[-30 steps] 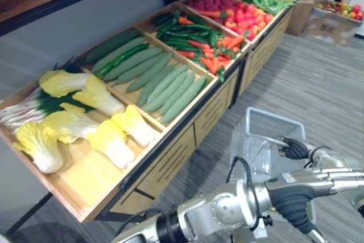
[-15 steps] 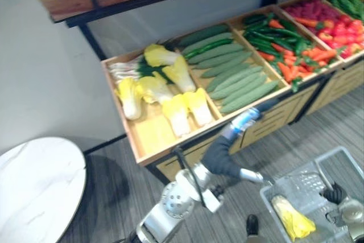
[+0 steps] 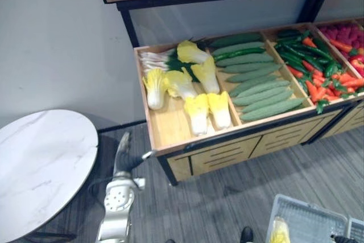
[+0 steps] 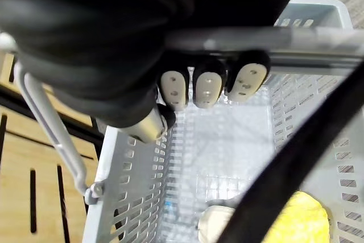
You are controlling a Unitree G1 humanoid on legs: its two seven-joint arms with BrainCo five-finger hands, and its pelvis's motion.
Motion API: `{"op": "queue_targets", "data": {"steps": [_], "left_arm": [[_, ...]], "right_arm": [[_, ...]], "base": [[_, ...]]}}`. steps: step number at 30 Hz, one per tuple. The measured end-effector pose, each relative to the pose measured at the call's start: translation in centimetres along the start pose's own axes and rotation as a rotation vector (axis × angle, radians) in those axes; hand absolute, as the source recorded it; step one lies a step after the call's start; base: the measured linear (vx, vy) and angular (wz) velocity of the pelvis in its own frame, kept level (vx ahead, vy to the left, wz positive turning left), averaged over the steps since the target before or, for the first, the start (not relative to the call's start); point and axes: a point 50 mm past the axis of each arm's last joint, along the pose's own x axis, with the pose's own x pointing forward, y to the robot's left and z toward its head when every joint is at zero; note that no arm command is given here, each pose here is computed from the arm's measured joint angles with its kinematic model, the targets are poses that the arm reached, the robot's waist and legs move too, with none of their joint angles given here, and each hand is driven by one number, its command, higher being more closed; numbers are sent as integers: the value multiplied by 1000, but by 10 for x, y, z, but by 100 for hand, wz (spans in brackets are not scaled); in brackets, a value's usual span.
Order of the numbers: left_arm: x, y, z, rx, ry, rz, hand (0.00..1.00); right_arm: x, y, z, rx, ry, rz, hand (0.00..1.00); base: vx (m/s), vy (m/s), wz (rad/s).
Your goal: Pick vegetable in the basket
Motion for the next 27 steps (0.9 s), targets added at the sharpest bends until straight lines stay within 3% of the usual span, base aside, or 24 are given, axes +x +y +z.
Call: {"op": "queue_targets", "data": {"steps": [4,10,14,17,23,27], "left_arm": [[-18,24,-79,-4,371,89,0],[-73,40,-158,-19,790,184,0],[-102,35,-181,-37,946,187,0],[-113,25,-187,-11,991,157,0],[-121,7,-189,303,961,-65,0],[-116,-6,-184,368,900,-162,0]], "right_arm": [[-1,-4,-7,271,23,-31,100],[-4,2,-23,434,70,-54,100],[-4,16,-30,476,105,-34,100],[-6,30,-35,485,138,-18,100],[-7,42,-37,421,148,6,100],[-5,42,-27,342,100,21,100]], "base": [[8,-2,0],[51,-18,1],[19,-14,-1],[12,-17,-2],[5,-22,-28],[15,-31,-42]]}}
